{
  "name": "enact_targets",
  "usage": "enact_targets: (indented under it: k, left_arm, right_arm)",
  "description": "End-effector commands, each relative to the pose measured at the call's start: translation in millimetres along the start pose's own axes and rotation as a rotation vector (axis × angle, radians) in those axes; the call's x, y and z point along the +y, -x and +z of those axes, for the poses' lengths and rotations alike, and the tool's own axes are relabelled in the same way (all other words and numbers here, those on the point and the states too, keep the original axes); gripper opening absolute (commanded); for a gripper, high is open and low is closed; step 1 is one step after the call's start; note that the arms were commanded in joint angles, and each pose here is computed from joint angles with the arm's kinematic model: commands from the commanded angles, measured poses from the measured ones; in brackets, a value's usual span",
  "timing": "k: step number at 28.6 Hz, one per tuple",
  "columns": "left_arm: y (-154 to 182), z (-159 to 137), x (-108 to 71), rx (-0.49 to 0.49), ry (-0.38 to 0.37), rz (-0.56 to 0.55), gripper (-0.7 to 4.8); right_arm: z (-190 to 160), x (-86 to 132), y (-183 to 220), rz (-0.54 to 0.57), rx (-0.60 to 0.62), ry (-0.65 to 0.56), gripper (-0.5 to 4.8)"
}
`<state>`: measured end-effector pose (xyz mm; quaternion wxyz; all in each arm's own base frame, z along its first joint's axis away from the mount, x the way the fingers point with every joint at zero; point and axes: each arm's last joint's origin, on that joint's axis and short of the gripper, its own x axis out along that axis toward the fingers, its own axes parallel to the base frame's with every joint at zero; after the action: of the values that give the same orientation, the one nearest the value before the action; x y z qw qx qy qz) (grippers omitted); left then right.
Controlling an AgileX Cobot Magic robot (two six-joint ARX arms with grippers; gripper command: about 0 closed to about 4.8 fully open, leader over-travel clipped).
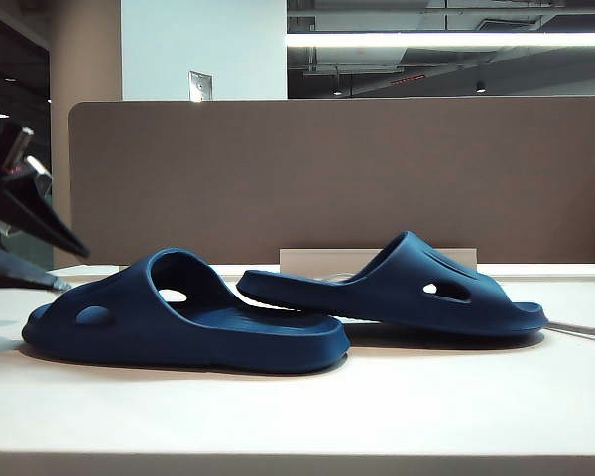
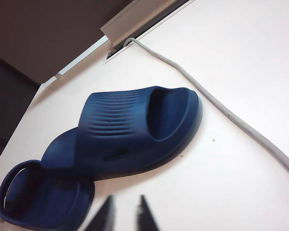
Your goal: Interlock the pair of blue slippers on the table with their fronts facing up.
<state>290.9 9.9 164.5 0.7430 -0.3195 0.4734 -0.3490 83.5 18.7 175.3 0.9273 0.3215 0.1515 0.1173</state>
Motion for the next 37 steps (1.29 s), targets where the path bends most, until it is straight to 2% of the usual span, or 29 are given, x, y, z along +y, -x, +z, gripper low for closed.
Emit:
enact_targets:
  k: [1,5,8,11,13,14,16,21,24,29,32,37]
  left_arm:
    - [-4,-1,5.7,0.018,0.014,-0.005,1.85]
    - [-6,-1,8.9,0.023,0.005,-0.028,1.89]
    - [-9,0,10.8,0.019,-0.005,-0.126,1.88]
    - [-12,0,14.9,0.026,0.008,-0.126,1.88]
    - [-14,-1,18.3,0.033,0.021,-0.125,1.88]
    - [-15,-2,20.1,0.037,0.027,-0.125,1.88]
    - [-16,-2,22.1,0.040,0.032,-0.126,1.87]
    - [-17,-2,23.2,0.041,0.032,-0.129,1.87]
    - [-17,-2,23.3,0.040,0.031,-0.128,1.87]
    - [-17,-2,23.2,0.040,0.031,-0.129,1.84]
    - [-17,-2,23.3,0.040,0.031,-0.128,1.83]
    - [-17,-2,23.3,0.039,0.025,-0.129,1.74]
  right_arm:
    - [8,7,5,0.023,-0.029,0.013,0.65]
    - [7,7,5,0.018,-0.017,0.011,0.64]
    - [6,6,5,0.015,-0.008,0.010,0.64]
    - [6,7,5,0.034,0.005,0.004,0.65]
    - [5,7,5,0.030,0.018,-0.083,0.69]
    - [5,6,3,0.028,0.035,-0.134,1.04]
    - [5,7,-2,0.040,0.078,-0.157,1.37]
    - [9,12,-21,0.100,0.242,-0.161,1.40]
    - [25,24,-40,0.184,0.330,-0.133,1.40]
    - [53,34,-77,0.183,0.426,-0.107,1.55]
    - [80,26,-109,0.214,0.497,-0.160,2.12]
    - [106,12,-142,0.227,0.533,-0.208,2.12]
